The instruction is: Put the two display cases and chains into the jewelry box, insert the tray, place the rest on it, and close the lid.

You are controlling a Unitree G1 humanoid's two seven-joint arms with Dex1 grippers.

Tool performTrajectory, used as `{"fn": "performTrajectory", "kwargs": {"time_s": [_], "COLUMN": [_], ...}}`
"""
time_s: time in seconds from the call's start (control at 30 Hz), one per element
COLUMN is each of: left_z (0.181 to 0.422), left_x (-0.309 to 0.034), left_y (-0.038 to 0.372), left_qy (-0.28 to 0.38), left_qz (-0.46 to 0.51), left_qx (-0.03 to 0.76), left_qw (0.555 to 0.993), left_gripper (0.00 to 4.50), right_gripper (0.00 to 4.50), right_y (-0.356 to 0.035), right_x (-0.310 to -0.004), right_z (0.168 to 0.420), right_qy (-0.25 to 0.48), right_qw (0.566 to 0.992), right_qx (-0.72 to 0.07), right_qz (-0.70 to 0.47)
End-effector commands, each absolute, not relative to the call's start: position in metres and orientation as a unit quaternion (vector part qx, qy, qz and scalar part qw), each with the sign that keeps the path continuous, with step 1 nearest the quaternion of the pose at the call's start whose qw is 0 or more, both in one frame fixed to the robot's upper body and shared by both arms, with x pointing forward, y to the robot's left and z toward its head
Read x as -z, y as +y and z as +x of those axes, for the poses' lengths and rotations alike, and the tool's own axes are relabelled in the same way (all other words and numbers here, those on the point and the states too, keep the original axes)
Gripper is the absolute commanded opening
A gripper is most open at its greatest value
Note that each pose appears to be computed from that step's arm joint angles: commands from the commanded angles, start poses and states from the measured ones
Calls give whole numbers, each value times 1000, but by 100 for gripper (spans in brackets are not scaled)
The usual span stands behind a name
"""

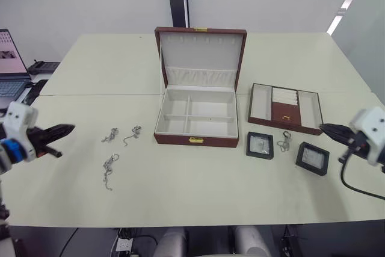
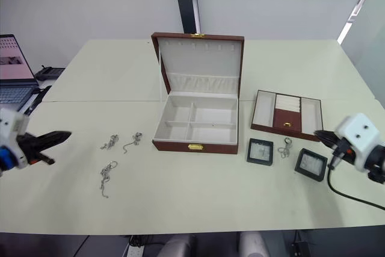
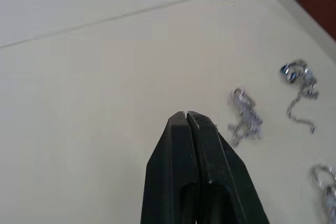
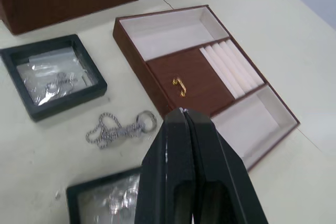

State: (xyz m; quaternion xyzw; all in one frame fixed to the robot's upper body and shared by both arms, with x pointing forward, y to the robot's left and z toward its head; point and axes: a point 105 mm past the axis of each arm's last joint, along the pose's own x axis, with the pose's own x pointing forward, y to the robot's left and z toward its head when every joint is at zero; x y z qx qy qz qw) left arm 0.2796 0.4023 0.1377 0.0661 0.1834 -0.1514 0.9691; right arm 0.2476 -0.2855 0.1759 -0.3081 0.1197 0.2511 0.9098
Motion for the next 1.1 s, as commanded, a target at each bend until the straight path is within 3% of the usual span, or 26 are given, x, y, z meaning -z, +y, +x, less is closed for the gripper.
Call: {"fn": "performTrajectory", "kwargs": {"time_s": [0.03,0.23,0.47,0.8,1.1], "left_z": [254,227,223,232,236], "left_x": [-136,-113,-114,-117,-121], "left_y": [426,433,429,419,406], "left_qy": [202,257,255,255,248], "left_qz": [70,37,29,39,42], "left_qx": [118,113,117,139,159], "left_qw": [970,959,959,956,955], "left_gripper": [57,246,450,450,450], "right_gripper": [0,0,152,448,448], "right_y": [-303,-345,-354,-354,-345], "right_x": [-191,-177,-167,-161,-168], "right_z": [225,197,177,178,185], "right_qy": [115,195,249,253,237], "right_qw": [898,889,890,888,889], "right_qx": [-242,-233,-258,-255,-267], "right_qz": [-349,-342,-282,-287,-286]}}
